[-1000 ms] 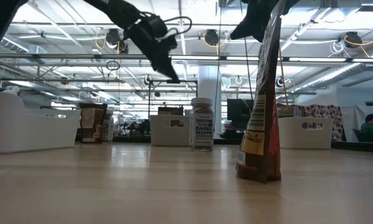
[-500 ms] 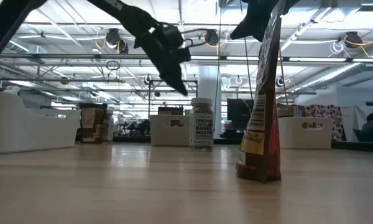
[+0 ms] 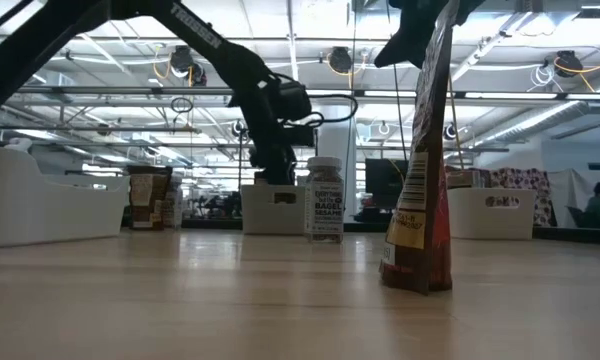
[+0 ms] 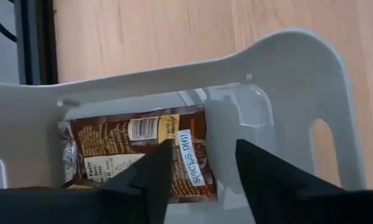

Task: Sort spices by type
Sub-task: Adjust the orange spice pack

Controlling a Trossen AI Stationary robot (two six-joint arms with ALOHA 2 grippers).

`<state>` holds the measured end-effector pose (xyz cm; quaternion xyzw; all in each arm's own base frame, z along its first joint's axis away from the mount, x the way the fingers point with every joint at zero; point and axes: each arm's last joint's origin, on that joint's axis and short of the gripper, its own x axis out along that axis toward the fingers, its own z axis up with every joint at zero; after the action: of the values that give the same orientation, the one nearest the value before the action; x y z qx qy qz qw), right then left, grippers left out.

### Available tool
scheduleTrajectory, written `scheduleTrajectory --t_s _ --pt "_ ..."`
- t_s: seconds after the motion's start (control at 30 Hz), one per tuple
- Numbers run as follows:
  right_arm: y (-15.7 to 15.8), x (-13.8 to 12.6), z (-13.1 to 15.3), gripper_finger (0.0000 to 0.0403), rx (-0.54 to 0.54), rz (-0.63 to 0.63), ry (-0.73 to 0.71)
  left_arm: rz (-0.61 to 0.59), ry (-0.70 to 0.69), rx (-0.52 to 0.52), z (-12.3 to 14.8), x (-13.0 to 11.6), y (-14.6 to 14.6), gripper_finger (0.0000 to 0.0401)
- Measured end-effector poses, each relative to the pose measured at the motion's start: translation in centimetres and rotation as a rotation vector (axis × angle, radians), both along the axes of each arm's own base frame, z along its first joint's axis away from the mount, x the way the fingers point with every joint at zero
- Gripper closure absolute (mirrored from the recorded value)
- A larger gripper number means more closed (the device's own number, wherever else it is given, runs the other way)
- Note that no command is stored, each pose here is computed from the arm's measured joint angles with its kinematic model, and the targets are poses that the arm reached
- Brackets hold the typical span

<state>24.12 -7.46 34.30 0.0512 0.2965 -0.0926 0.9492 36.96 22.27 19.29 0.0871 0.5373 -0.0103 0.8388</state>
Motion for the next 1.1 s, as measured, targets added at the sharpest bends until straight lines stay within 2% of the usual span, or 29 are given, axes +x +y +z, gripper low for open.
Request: scheduleTrajectory --t_s 0.13,0.23,0.5,0.77,0.87,1.1 --pt "0.0 0.0 -0.1 0.0403 0.000 0.001 0.008 -0.007 0.015 0.007 -0.7 0.4 -0.3 0.0177" --pt "0.0 0.0 -0.1 0.0403 -0.006 0.006 0.010 0.007 0.028 0.043 -1.0 0.6 -0.1 0.0159" --pt "0.0 0.0 -0.1 0.0403 -0.015 0.012 0.011 0.030 0.083 0.071 -2.6 0.8 0.2 0.0154" --pt "0.0 -0.1 -0.1 0.0403 -0.023 0.018 0.014 0.025 0.074 0.078 -2.7 1.0 0.3 0.0155" --pt "0.0 -0.1 -0.1 0.0403 -0.028 0.021 0.016 0.027 0.098 0.072 -2.9 0.8 0.2 0.0168" --pt "0.0 -0.1 -0.1 0.0403 -0.028 0.023 0.016 0.036 0.109 0.069 -3.3 0.8 0.3 0.0233"
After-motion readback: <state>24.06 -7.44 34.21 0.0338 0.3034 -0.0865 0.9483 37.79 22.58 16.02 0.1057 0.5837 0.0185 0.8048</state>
